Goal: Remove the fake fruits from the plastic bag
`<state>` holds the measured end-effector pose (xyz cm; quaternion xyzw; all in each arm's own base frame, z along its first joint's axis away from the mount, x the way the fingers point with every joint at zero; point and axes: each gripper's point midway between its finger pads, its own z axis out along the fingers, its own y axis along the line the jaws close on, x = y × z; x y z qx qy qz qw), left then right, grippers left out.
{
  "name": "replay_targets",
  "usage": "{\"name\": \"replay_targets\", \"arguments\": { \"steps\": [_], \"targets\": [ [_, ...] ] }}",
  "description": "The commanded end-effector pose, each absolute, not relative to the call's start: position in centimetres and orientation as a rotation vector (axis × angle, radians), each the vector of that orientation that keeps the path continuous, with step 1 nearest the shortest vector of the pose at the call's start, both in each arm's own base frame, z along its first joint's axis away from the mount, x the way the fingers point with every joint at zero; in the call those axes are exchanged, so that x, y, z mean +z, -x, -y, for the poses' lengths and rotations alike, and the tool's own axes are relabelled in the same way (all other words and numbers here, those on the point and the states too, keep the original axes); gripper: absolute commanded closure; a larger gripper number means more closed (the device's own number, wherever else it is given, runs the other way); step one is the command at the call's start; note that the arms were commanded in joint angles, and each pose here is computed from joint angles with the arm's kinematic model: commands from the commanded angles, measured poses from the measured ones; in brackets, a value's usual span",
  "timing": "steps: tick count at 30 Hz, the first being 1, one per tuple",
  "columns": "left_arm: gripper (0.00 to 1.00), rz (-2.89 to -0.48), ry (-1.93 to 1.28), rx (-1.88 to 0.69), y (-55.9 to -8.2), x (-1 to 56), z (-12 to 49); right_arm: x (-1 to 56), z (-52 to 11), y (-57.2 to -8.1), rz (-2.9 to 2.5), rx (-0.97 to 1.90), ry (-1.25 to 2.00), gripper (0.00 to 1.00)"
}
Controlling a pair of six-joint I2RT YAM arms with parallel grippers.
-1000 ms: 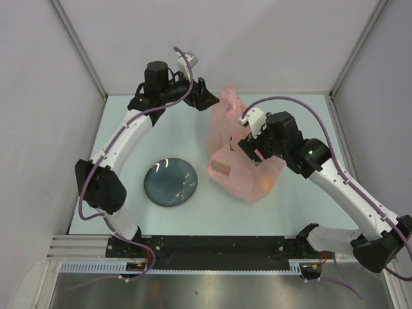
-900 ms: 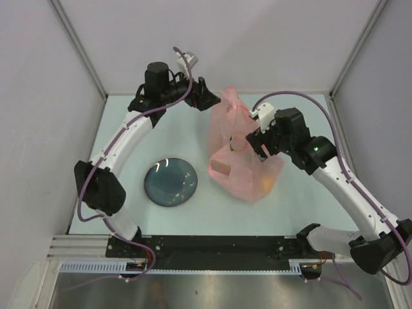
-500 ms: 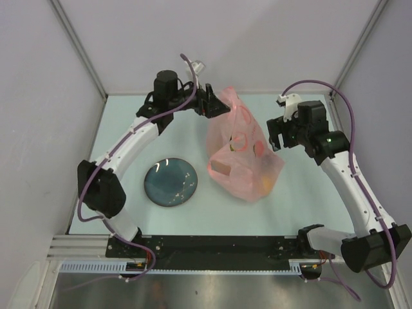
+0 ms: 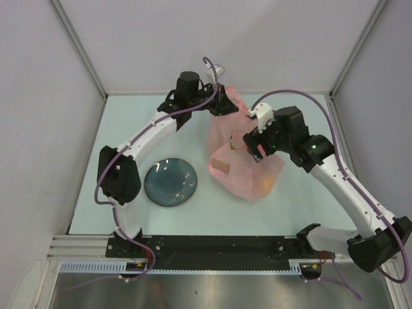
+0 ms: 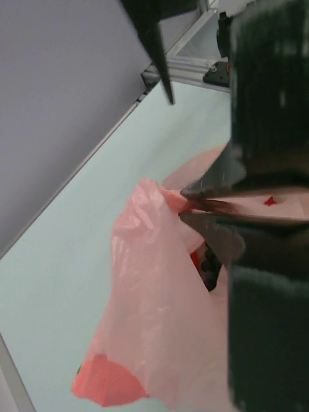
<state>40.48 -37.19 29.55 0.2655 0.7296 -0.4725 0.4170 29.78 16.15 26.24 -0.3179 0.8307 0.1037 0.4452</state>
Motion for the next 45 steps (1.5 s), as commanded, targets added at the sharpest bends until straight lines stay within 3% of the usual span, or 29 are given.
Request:
{"name": "replay_targets", "arguments": {
  "steps": [1,2,9,16,19,20,22,23,24,28,32,33,34,37,41,43,45],
  "targets": [
    [0.95,-1.761,-0.612,-1.152,-42.2,32.5,35.0,27.8,-21.7,-30.0,-1.805,0.247,1.046,0.11],
    [1.0,-1.752,-0.597,-1.146,-42.2,33.2,34.3,27.8,-22.8,-29.9,-1.761,0.238,1.1,0.11],
    [1.0,-1.799,-0.512,-1.191,-41.3,32.5,31.5,25.7,-29.8,-29.3,-1.572,0.22,1.323,0.11],
    [1.0,-1.816,-0.481,-1.174,-40.8,31.7,29.7,22.5,-31.3,-31.8,-1.532,0.081,1.421,0.12],
    [1.0,-1.818,-0.474,-1.167,-40.9,31.6,29.2,20.9,-31.1,-31.9,-1.533,0.046,1.502,0.29],
    [1.0,-1.821,-0.466,-1.164,-41.1,31.5,28.9,20.7,-31.0,-31.9,-1.532,0.043,1.514,0.46],
    [1.0,-1.812,-0.467,-1.157,-41.4,31.7,28.7,20.8,-30.6,-31.8,-1.52,0.035,1.542,0.68],
    [1.0,-1.8,-0.462,-1.149,-41.8,32.3,28.6,21.7,-30.0,-32.0,-1.51,0.021,1.523,0.94],
    [1.0,-1.794,-0.462,-1.145,-42.1,32.5,28.5,23.0,-29.6,-32.7,-1.495,-0.01,1.475,1.0],
    [1.0,-1.694,-0.507,-1.077,-45.1,35.8,28.2,31.5,-24.1,-38.3,-1.413,-0.089,1.104,1.0],
    [1.0,-1.438,-0.592,-0.942,-49.4,44.7,28.0,40.1,-13.8,-46.8,-1.302,-0.295,0.695,1.0],
    [1.0,-1.372,-0.607,-0.88,-50.2,46.3,27.6,44.8,-12.4,-47.8,-1.211,-0.323,0.603,1.0],
    [1.0,-1.327,-0.589,-0.838,-50.7,47.9,27.3,43.9,-11.4,-50.4,-1.237,-0.344,0.573,1.0],
    [1.0,-1.175,-0.609,-0.772,-49.8,53.0,26.7,49.6,-7.2,-53.4,-1.197,-0.368,0.403,1.0],
    [1.0,-1.19,-0.67,-0.827,-46.2,53.7,26.7,54.7,-3.7,-52.6,-1.137,-0.392,0.334,1.0],
    [1.0,-1.216,-0.704,-0.876,-43.2,53.7,26.7,52.9,-2.6,-52.3,-1.174,-0.423,0.362,1.0],
    [1.0,-1.339,-0.739,-0.949,-41.9,49.2,27.4,52.0,-2.3,-50.1,-1.197,-0.425,0.401,1.0]
  ]
}}
